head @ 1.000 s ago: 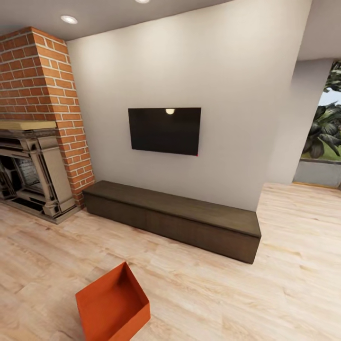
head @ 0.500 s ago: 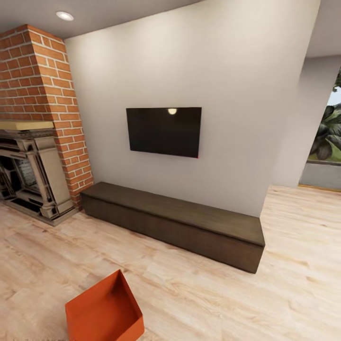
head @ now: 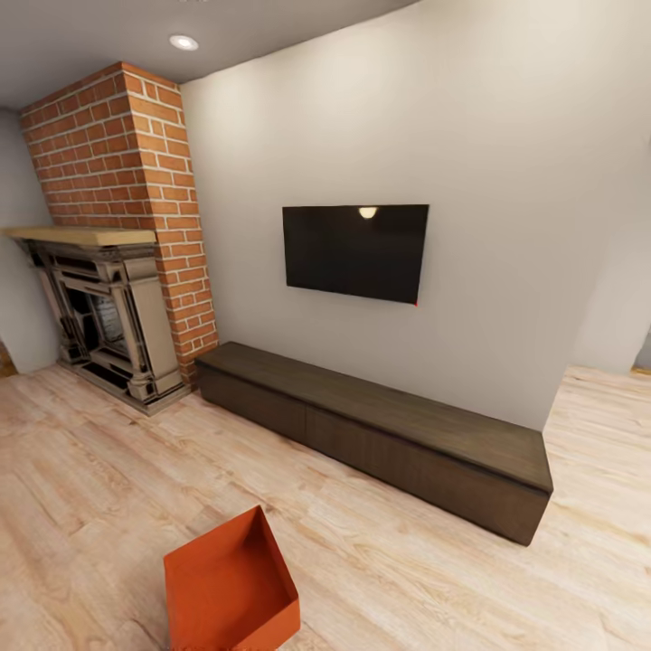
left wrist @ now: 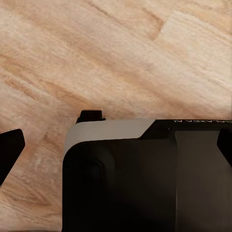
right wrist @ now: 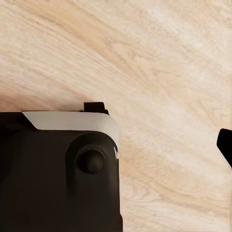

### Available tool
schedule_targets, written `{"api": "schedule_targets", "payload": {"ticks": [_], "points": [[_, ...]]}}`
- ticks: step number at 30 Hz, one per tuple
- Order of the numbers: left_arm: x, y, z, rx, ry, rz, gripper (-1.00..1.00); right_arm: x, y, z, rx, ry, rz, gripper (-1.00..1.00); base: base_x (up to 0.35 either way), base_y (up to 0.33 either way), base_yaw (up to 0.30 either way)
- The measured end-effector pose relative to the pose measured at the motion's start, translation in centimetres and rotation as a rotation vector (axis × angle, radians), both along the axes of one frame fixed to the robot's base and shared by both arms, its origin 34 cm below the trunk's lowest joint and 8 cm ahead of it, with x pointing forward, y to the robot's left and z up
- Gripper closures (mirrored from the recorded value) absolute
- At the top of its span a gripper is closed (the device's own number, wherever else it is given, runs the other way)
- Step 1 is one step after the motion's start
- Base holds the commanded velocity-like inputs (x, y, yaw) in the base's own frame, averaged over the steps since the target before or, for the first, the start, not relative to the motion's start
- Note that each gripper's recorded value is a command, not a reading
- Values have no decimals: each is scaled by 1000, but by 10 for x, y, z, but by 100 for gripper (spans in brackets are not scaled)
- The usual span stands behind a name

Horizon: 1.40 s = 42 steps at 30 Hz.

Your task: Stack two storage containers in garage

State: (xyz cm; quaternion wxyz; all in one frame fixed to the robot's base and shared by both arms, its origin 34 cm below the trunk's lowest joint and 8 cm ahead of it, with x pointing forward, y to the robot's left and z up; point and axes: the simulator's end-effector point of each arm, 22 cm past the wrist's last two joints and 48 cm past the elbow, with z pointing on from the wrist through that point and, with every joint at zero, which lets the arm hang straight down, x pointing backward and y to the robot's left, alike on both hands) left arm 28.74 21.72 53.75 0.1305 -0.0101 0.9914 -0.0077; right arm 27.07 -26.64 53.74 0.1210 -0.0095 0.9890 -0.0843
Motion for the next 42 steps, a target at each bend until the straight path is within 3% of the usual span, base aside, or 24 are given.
{"api": "schedule_targets", "payload": {"ticks": [42], "points": [[0,0,0,1,0,0,-100,0,0,0,0,0,0,-100,0,0,272]]}}
